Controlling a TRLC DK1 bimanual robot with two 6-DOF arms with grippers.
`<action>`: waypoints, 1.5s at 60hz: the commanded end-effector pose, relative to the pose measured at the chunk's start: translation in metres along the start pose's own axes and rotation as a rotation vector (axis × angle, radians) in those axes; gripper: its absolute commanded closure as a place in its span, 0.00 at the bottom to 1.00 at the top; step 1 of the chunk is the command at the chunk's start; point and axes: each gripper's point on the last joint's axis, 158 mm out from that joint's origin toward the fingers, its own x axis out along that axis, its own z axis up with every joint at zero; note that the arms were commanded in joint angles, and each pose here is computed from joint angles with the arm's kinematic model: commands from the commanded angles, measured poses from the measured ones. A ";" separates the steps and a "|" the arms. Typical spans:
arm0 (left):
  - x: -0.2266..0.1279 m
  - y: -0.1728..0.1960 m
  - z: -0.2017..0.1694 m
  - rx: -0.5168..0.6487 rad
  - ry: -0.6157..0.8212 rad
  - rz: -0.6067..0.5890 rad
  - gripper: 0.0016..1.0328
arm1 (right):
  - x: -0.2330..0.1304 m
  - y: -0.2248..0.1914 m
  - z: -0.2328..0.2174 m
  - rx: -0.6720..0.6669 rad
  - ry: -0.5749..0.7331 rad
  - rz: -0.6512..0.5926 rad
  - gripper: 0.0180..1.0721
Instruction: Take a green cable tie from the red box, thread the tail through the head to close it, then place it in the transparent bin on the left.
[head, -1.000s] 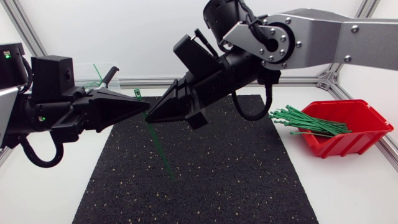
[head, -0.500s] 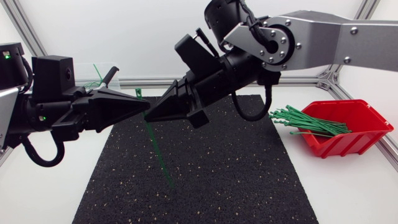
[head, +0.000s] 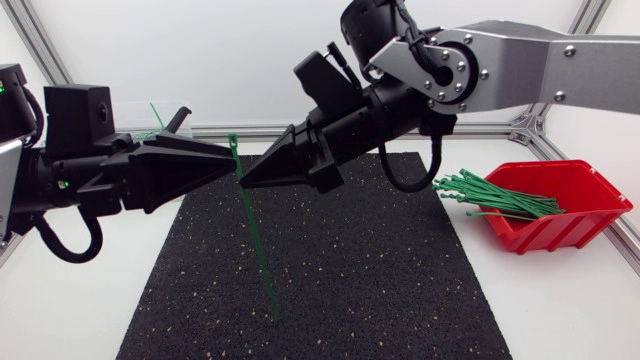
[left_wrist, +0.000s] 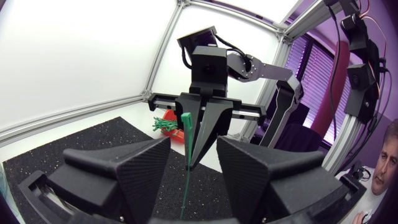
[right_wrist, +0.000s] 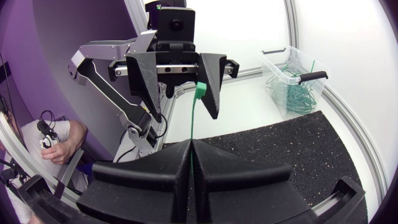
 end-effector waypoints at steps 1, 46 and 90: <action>-0.001 0.007 -0.010 -0.065 0.002 0.013 0.44 | 0.002 -0.002 -0.008 0.052 0.003 0.010 0.95; 0.000 0.010 -0.005 -0.070 -0.028 0.008 0.75 | 0.009 -0.009 -0.009 0.089 -0.006 0.011 0.95; 0.000 0.009 -0.004 -0.068 -0.034 0.006 0.85 | 0.006 -0.006 -0.006 0.085 -0.017 0.008 0.95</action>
